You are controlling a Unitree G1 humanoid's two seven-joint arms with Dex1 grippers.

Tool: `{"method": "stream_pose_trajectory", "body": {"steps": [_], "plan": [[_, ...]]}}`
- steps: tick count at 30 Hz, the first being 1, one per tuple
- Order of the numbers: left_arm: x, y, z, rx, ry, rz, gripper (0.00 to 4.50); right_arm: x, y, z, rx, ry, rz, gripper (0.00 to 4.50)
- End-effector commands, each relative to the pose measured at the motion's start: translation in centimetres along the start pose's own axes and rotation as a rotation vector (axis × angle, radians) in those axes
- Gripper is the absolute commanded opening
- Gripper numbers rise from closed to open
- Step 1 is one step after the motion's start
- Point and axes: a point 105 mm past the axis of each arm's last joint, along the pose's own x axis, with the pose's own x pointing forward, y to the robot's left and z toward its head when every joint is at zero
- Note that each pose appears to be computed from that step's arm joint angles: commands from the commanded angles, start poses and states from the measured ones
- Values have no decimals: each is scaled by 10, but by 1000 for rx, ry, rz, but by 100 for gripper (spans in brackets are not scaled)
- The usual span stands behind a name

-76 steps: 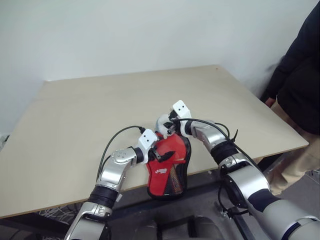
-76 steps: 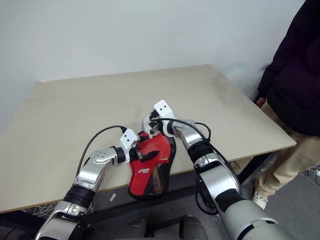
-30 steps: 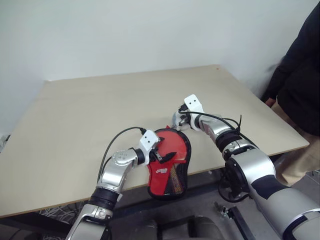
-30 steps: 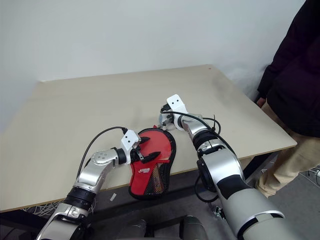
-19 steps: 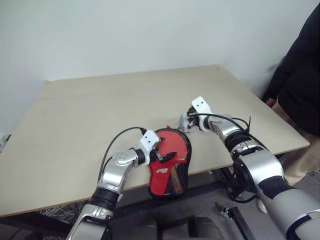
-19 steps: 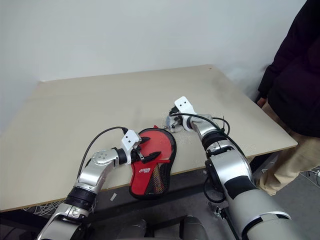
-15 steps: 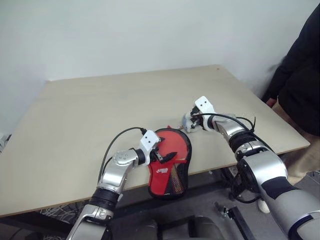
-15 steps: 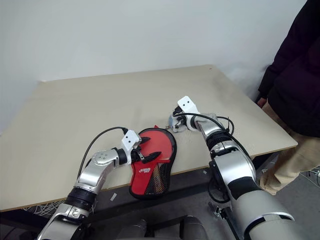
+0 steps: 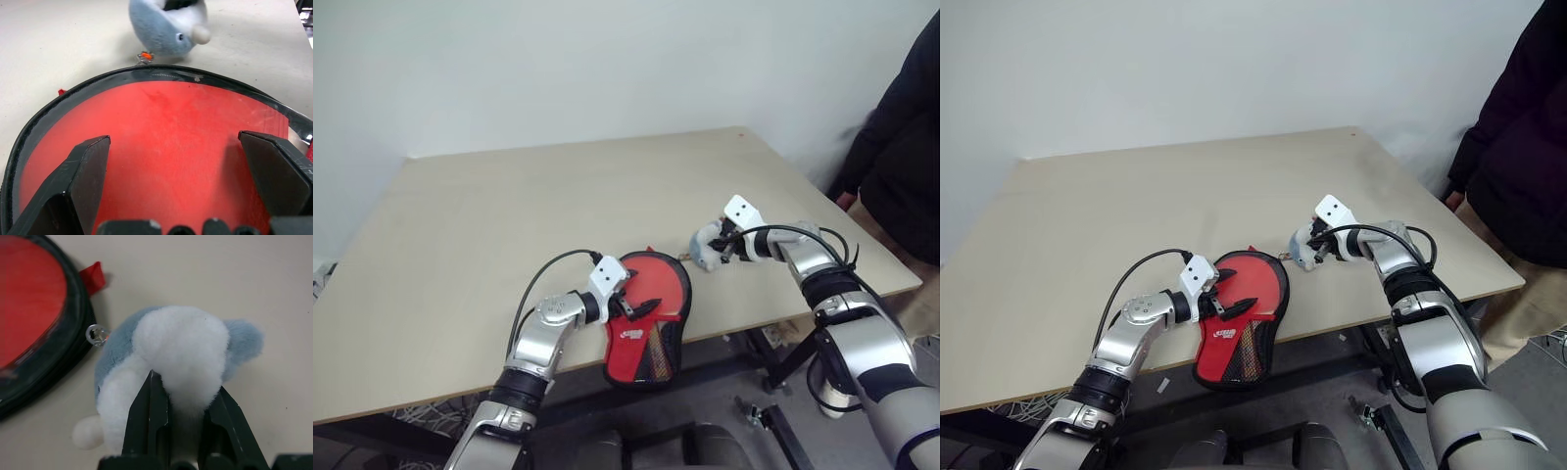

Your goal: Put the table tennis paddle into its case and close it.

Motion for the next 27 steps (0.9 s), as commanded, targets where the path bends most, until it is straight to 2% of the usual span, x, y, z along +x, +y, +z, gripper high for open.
{"method": "stream_pose_trajectory", "body": {"steps": [1,11,20,27], "plan": [[-1,-7,-26,-43,90,-18,450,-23,-15,2,-30,2,-39,28],[0,-7,-25,-41,90,-22,450,-38,-3,-2,-25,-6,35,28],[1,-8,-25,-39,92,-27,450,-55,26,-4,-33,-17,190,28],[1,-7,-25,-38,93,-27,450,-67,63,-6,-51,-21,354,28]]}}
